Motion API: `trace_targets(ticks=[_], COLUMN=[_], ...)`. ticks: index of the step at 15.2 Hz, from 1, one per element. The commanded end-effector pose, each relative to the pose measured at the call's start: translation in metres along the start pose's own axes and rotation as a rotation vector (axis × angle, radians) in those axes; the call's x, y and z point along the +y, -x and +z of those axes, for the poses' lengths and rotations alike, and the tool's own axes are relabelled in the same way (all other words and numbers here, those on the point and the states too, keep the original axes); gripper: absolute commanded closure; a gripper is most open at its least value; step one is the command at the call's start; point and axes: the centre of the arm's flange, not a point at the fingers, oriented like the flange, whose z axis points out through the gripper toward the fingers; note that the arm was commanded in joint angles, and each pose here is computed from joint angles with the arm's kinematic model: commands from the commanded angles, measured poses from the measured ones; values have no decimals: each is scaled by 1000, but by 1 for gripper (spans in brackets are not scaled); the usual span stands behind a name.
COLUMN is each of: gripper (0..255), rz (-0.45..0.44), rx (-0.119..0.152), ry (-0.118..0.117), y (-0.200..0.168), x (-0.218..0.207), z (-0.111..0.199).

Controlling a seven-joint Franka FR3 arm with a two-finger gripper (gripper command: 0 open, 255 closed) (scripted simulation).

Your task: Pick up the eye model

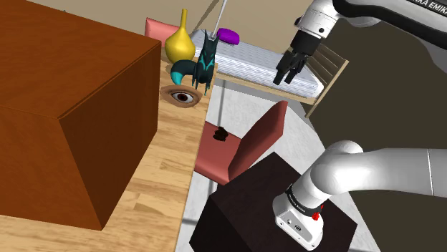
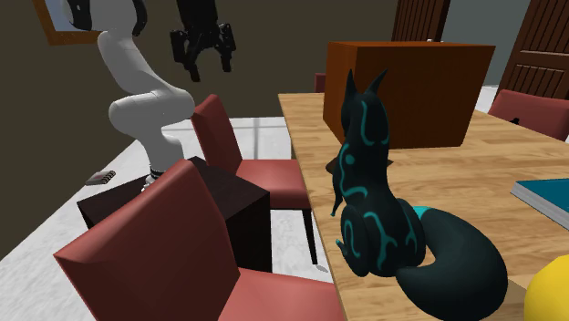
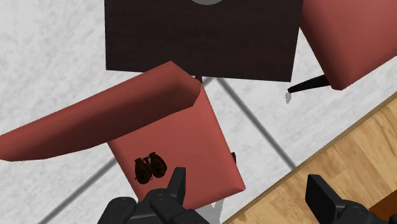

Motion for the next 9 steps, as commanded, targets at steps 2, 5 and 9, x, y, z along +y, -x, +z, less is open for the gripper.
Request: trace_targets(ticks=[2,5,9], gripper=[0,0,0], rz=[0,1,1], rx=[-2,-6,-13], ry=[4,17,35], y=[-11,-44,-87], x=[-5,-20,-39], z=[6,26,52])
